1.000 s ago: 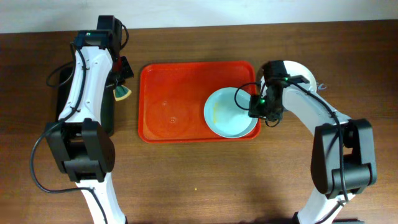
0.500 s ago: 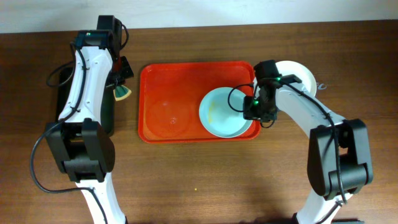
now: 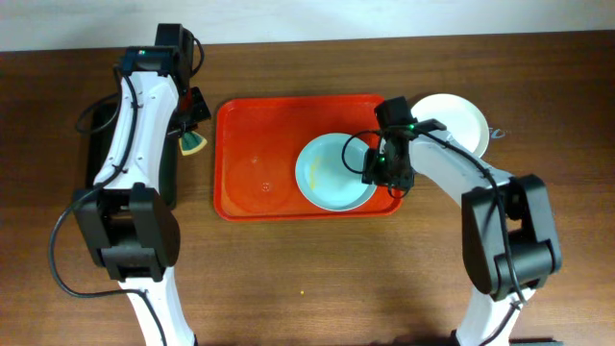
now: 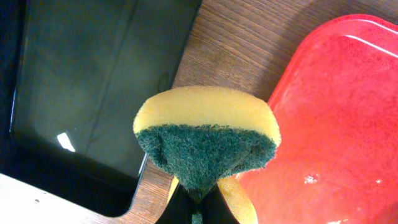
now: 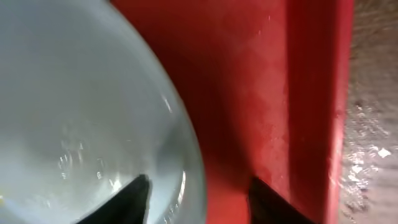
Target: Clean dirty plates on tray and stack at the side
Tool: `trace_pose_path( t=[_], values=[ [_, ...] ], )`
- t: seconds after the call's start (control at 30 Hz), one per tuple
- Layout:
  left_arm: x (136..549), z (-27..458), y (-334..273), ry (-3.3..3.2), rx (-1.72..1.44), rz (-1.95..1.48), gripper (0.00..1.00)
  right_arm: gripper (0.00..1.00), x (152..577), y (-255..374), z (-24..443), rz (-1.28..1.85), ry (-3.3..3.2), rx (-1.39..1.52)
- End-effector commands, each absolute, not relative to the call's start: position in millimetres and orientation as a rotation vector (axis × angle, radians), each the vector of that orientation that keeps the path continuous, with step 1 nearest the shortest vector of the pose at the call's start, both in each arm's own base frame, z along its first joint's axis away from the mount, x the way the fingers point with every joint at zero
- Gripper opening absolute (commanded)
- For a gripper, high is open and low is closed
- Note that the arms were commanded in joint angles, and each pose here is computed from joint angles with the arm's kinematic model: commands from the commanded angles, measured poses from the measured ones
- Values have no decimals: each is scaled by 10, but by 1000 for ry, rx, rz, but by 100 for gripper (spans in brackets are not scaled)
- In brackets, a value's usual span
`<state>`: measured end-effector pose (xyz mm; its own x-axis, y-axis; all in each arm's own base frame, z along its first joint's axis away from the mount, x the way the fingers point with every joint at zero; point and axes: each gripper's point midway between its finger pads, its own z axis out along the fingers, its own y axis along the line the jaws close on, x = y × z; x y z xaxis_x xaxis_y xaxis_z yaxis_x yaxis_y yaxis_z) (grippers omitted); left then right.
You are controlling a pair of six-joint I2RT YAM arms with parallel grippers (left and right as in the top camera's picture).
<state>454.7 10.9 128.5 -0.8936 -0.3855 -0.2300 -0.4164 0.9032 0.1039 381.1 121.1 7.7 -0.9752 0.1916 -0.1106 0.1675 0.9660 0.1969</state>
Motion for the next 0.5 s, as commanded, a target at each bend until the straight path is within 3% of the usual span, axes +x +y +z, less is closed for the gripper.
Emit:
trace_pose_path(
  t=[0.0,0.07,0.2,0.23,0.27,0.3,0.4,0.47],
  values=[
    [4560,1348,72,2844,-617,206,0,18,3843,1351,-36,310,2985,247],
    [4571,1350,72,2840,-617,204,0,6,3960,1630,14,372,2912,243],
    [4577,1347,77,2838,-617,208,0,4,4127,2309,110,497,2757,102],
    [4575,1348,85,2837,-618,212,0,9,4147,2412,53,501,2738,74],
    [4568,1348,95,2838,-619,221,0,28,4156,2364,-58,439,2745,82],
    [4569,1349,106,2837,-622,222,0,36,4155,2310,-128,408,2757,94],
    [4565,1349,313,2823,-688,228,0,43,4240,2143,-190,391,2757,148],
    [4537,1349,615,2802,-782,238,0,59,4307,2126,-164,406,2734,160]
  ],
)
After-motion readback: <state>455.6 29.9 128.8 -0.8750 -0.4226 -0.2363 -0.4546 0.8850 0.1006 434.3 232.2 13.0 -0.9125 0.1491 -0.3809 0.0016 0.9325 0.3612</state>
